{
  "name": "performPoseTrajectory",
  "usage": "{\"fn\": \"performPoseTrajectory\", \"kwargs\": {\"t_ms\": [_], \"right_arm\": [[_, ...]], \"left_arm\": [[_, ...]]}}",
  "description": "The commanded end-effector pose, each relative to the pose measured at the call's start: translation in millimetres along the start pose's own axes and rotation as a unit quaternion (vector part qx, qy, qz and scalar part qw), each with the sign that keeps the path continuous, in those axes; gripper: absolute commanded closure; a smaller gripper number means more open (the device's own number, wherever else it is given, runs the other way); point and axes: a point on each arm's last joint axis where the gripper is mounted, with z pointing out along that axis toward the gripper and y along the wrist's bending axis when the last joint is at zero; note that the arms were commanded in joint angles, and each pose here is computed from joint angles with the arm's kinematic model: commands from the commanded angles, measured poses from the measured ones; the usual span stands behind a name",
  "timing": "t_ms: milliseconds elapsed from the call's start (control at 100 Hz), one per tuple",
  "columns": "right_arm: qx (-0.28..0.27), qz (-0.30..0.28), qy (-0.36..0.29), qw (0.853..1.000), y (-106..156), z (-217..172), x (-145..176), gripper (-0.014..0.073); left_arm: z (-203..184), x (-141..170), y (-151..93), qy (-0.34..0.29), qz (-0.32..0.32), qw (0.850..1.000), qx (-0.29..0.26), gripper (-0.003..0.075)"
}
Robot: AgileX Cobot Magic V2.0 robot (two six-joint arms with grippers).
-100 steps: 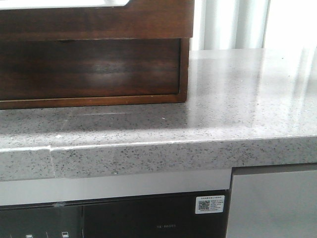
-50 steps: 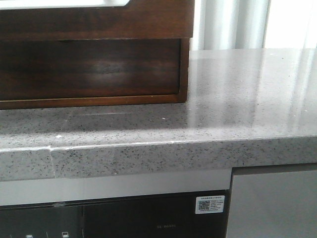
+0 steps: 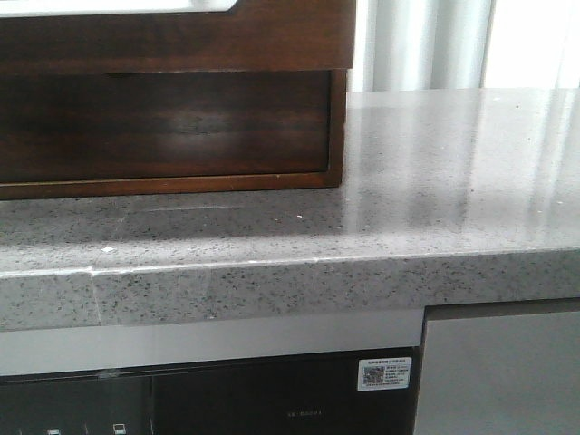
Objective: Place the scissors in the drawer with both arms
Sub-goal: 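Carry the scissors into the open drawer and open the right gripper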
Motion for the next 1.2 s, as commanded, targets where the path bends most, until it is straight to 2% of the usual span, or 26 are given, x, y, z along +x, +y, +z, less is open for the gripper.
{"fn": "performPoseTrajectory", "kwargs": {"t_ms": [0, 360, 430, 590, 650, 880, 1039, 1109, 1189], "right_arm": [[0.029, -0.004, -0.046, 0.999, -2, -13, -18, 0.0668], [0.023, 0.003, -0.033, 0.999, -6, 0, -9, 0.0655], [0.024, 0.001, -0.030, 0.999, -6, 0, -9, 0.0592], [0.023, 0.002, -0.028, 0.999, -7, 2, -7, 0.0354], [0.023, 0.002, -0.028, 0.999, -7, 2, -7, 0.0328], [0.016, 0.001, -0.024, 1.000, -5, 2, -7, 0.0327], [0.013, -0.007, -0.032, 0.999, 1, -12, -15, 0.0330], [0.023, -0.012, -0.042, 0.999, 2, -24, -21, 0.0372], [0.035, -0.018, -0.053, 0.998, 4, -39, -27, 0.0477]], "left_arm": [[3, -14, 6, -0.039, -0.016, 0.999, -0.009, 0.0417], [3, -14, 6, -0.039, -0.016, 0.999, -0.009, 0.0417], [3, -14, 6, -0.039, -0.016, 0.999, -0.009, 0.0417], [3, -14, 6, -0.039, -0.016, 0.999, -0.009, 0.0417], [3, -14, 6, -0.039, -0.016, 0.999, -0.009, 0.0417], [3, -14, 6, -0.039, -0.016, 0.999, -0.009, 0.0417], [1, -16, 6, -0.044, -0.015, 0.999, -0.011, 0.0422], [-2, -19, 7, -0.053, -0.014, 0.998, -0.015, 0.0449], [-8, -24, 8, -0.068, -0.019, 0.997, -0.022, 0.0508]]}}
